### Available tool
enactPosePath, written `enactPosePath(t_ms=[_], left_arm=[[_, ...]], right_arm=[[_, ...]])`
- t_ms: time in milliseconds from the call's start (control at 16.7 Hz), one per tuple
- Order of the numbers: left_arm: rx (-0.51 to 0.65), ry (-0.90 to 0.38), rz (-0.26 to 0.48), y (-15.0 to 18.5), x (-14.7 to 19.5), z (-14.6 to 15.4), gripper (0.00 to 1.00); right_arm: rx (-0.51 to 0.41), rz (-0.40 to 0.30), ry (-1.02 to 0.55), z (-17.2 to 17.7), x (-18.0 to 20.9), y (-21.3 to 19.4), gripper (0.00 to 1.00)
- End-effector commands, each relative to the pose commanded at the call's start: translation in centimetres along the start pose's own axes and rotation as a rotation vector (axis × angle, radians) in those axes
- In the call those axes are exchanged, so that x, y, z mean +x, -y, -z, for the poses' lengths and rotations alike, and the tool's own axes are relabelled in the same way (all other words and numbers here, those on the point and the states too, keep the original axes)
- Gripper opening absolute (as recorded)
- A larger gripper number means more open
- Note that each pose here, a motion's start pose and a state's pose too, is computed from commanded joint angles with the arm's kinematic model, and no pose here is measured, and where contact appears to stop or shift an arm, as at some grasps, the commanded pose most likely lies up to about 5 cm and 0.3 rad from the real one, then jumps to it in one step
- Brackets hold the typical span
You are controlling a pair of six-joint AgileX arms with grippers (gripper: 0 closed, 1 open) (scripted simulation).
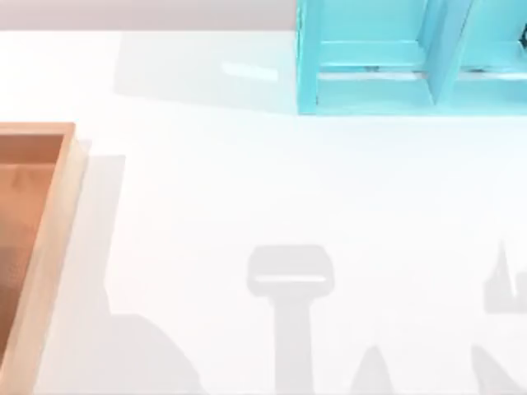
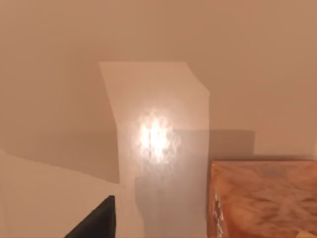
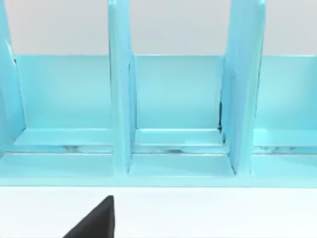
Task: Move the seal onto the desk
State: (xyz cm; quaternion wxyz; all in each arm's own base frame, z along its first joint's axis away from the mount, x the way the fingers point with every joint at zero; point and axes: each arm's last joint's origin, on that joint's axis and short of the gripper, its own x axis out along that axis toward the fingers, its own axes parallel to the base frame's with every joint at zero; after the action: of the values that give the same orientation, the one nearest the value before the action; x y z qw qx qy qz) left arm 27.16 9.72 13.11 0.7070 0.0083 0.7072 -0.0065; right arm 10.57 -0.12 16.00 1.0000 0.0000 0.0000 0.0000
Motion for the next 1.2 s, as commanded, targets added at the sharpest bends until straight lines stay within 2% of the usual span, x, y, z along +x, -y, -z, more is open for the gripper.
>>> enactPosePath(t_ms=[720,1200], left_arm=[[0.000,0.000,0.000,0.00,0.00,0.00,0.02],[0.000,0.000,0.000,0.00,0.00,0.00,0.00]], right_arm=[[0.000,0.000,0.000,0.00,0.00,0.00,1.00],[0.000,0.000,0.000,0.00,0.00,0.00,1.00]])
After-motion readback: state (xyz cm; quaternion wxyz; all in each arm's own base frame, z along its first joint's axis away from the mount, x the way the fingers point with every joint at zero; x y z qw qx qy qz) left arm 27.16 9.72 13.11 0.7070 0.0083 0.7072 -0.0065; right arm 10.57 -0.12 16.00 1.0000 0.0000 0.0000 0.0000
